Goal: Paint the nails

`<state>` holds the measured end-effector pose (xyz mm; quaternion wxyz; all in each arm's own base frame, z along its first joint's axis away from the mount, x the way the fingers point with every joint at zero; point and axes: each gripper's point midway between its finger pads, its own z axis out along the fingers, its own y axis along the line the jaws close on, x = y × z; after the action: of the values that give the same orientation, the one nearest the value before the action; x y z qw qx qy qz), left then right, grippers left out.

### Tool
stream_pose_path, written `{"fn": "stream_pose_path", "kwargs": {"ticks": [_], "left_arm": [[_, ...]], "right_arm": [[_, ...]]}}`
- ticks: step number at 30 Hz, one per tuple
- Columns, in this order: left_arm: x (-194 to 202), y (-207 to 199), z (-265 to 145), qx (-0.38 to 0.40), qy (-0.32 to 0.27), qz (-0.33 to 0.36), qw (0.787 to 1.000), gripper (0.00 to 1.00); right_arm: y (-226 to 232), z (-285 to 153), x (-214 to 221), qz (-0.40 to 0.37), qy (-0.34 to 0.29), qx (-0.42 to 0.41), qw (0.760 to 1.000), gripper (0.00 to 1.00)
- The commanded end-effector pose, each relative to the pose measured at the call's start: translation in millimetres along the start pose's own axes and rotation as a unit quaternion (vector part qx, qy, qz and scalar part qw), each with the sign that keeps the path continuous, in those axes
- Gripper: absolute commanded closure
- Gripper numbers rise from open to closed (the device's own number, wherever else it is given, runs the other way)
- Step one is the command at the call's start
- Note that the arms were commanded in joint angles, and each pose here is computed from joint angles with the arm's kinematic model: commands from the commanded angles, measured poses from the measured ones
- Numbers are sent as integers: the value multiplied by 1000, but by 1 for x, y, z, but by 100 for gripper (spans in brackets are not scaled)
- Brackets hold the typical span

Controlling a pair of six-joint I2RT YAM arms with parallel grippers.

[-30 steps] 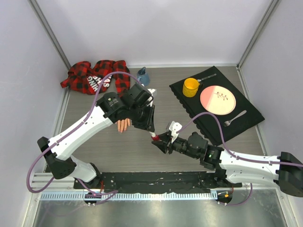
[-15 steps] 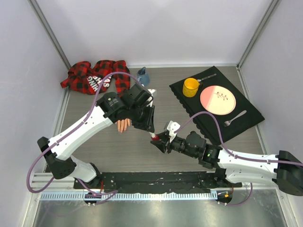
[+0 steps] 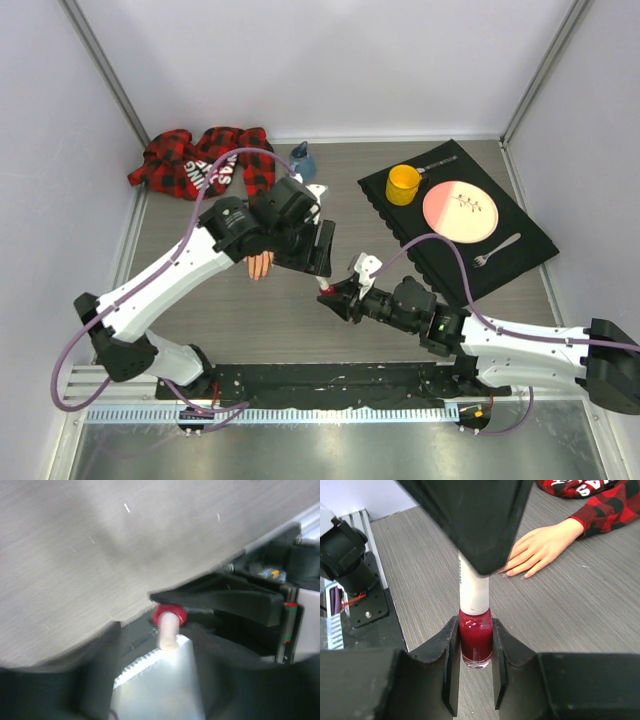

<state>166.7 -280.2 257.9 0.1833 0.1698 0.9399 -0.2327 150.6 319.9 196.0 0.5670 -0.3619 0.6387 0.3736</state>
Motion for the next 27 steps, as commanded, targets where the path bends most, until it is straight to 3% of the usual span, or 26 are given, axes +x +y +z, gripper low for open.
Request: {"fn": "stream_pose_path", "kwargs": {"ticks": [1,2,3,5,7,8,18,22,27], "left_arm": [[-44,7,-44,6,-177,39,983,21],[-48,5,-48,21,-202,42,978,9],[-42,5,-53,44,-229,45,971,8],[-60,-17,-67,115,-302,43,945,8],[-53,-19,-62,144,-320,40,935,9],[-62,-27,-68,166,-347,37,922,15],[-67,-67,-56,169,-360,125,909,31],[-73,-68,-49,152,-369,125,908,44],[-78,-73,-44,156,-372,118,907,53]], "right_arm": [[-6,-7,-43,63,-73,28,995,99],[-7,-11,-47,72,-79,32,994,99],[-9,-13,-50,89,-85,38,992,99],[-12,-19,-61,105,-90,47,989,99],[-17,-24,-70,124,-94,63,986,99],[-19,-26,-74,132,-91,72,984,99],[-33,-31,-93,180,-96,121,971,99],[-30,-34,-94,184,-102,113,971,99],[-30,-38,-94,181,-104,112,972,99]]}}
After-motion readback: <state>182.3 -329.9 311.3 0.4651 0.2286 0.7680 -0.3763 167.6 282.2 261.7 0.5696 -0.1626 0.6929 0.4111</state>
